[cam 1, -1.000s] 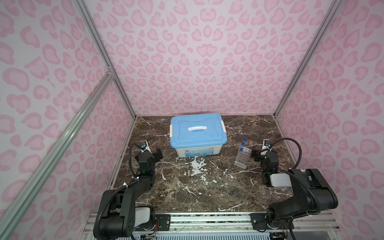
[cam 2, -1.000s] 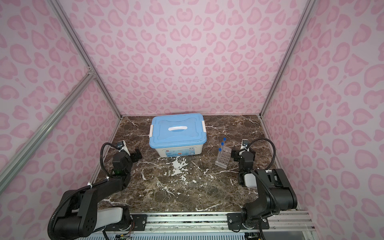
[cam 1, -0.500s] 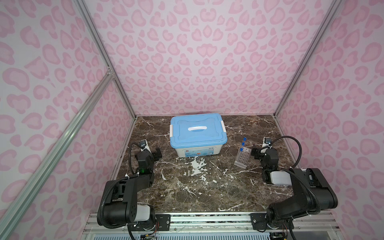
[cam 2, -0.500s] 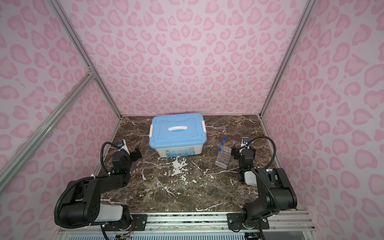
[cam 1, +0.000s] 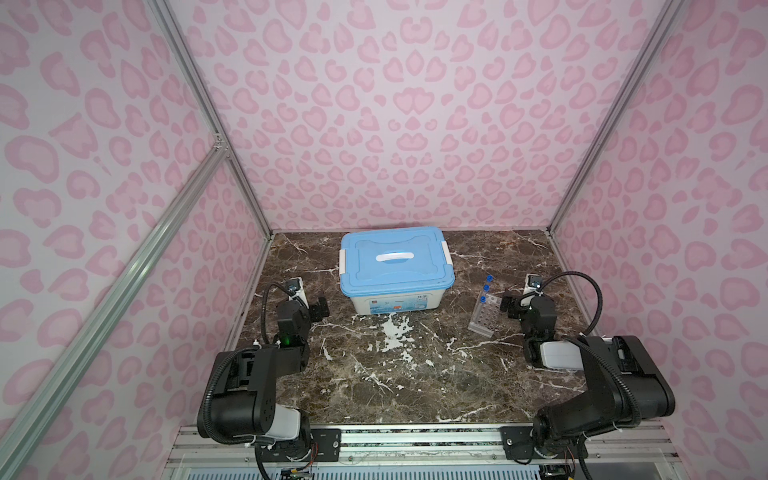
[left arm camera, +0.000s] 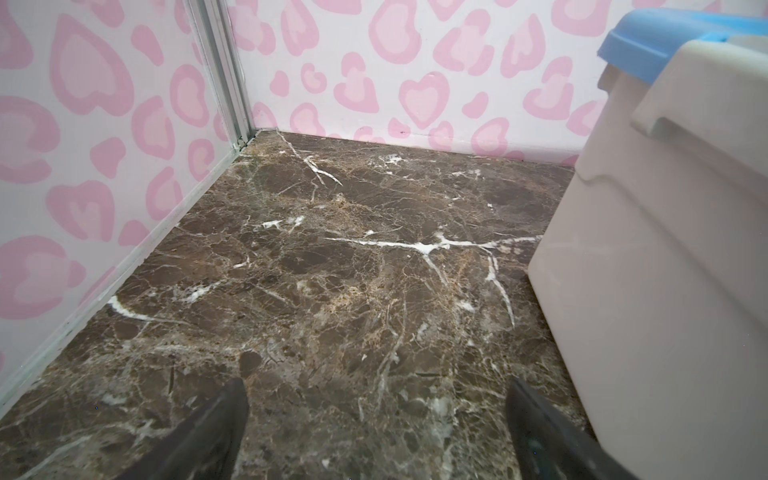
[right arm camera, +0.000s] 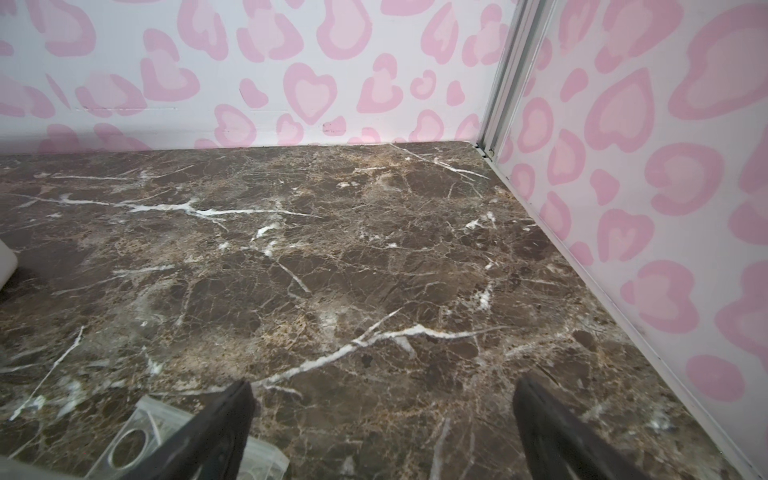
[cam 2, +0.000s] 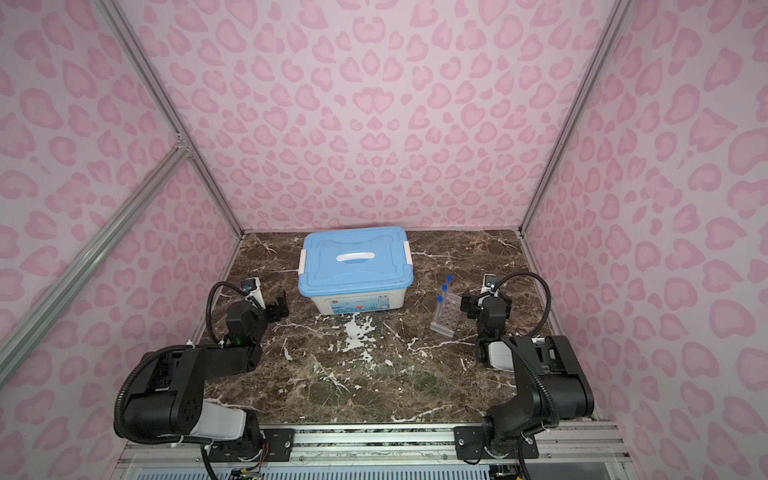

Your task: Organize the chemistry lab equipment

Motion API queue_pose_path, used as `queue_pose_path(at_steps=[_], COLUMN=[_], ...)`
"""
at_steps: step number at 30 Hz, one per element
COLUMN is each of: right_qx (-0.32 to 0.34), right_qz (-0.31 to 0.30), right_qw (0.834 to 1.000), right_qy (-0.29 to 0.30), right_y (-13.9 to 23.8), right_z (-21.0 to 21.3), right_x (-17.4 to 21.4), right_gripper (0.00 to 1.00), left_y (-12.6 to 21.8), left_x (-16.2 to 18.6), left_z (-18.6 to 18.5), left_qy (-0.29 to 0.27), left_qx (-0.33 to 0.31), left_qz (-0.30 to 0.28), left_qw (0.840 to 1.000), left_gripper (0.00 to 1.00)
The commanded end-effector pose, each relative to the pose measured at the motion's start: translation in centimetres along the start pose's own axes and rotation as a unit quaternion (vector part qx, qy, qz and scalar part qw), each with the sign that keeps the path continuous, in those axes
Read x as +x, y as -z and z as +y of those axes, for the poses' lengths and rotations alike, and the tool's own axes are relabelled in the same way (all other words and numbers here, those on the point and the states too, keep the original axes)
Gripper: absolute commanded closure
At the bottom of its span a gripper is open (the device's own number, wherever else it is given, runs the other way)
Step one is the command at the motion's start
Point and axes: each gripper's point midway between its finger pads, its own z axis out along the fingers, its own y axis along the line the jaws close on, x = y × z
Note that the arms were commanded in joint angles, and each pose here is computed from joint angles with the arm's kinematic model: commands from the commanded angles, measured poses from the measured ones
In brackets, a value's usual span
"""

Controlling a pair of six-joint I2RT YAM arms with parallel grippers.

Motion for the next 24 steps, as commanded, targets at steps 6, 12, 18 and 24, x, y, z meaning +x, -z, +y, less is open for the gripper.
queue_pose_path(at_steps=[6, 12, 18, 24], right_qx=[0.008, 0.008, 0.008, 0.009], right_qz=[0.0, -0.001, 0.0, 0.0], right_qw=[1.0, 1.0, 1.0, 1.0], right_qy=[0.0, 0.0, 0.0, 0.0], right_y=[-0.09, -0.09, -0.07, -0.08], right_z=[-0.19, -0.19, -0.19, -0.24], right_x=[0.04, -0.02, 0.02, 0.05], right_gripper=[0.01, 0.01, 0.01, 0.01], left_y=[-0.2, -0.2, -0.2, -0.2], left_x=[-1.05, -1.02, -1.03, -1.03], left_z=[-0.34, -0.31, -0.31, -0.31], left_qy=[-0.017, -0.017, -0.017, -0.017], left_qx=[-0.008, -0.009, -0.009, -0.009], left_qz=[-0.02, -0.019, -0.019, -0.019], left_qw=[1.0, 1.0, 1.0, 1.0], left_gripper=[0.03, 0.03, 0.03, 0.03])
